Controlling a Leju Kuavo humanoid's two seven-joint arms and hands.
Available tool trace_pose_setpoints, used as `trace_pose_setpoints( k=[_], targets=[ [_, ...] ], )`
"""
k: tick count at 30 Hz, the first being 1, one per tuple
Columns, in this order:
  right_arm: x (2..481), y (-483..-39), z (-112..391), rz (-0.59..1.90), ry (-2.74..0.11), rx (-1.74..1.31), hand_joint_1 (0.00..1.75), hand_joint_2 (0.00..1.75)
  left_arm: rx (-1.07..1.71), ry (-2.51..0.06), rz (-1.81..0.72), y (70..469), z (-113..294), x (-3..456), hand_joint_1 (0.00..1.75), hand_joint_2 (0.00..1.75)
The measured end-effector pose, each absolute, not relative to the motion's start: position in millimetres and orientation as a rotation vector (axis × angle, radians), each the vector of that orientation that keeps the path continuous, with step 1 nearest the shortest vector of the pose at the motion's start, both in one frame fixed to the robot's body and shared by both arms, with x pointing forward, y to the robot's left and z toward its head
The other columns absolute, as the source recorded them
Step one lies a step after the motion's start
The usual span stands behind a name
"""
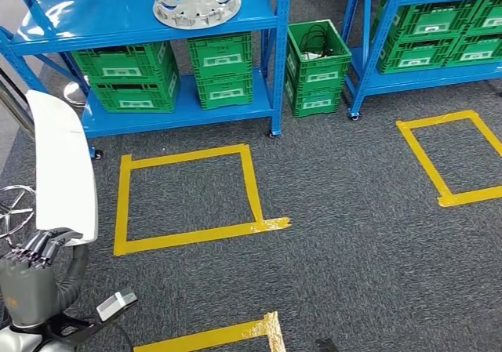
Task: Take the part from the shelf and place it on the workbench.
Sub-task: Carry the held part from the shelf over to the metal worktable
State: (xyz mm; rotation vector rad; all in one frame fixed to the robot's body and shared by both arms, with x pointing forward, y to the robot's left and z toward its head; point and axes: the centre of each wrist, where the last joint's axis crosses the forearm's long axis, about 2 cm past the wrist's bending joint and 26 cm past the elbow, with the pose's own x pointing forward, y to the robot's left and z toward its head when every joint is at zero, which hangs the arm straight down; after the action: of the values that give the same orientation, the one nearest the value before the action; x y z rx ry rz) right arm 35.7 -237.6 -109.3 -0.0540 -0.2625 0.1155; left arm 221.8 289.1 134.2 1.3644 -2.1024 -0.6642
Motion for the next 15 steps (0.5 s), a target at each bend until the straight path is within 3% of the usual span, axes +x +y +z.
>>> trace_pose_setpoints(
  k=[15],
  targets=[
    [30.3,-239.9,-109.9,0.086,-0.256,-0.083,0.0,0.0,1.31,-2.161,-0.675,272.5,136.7,235.7,1.75,1.75]
  ],
)
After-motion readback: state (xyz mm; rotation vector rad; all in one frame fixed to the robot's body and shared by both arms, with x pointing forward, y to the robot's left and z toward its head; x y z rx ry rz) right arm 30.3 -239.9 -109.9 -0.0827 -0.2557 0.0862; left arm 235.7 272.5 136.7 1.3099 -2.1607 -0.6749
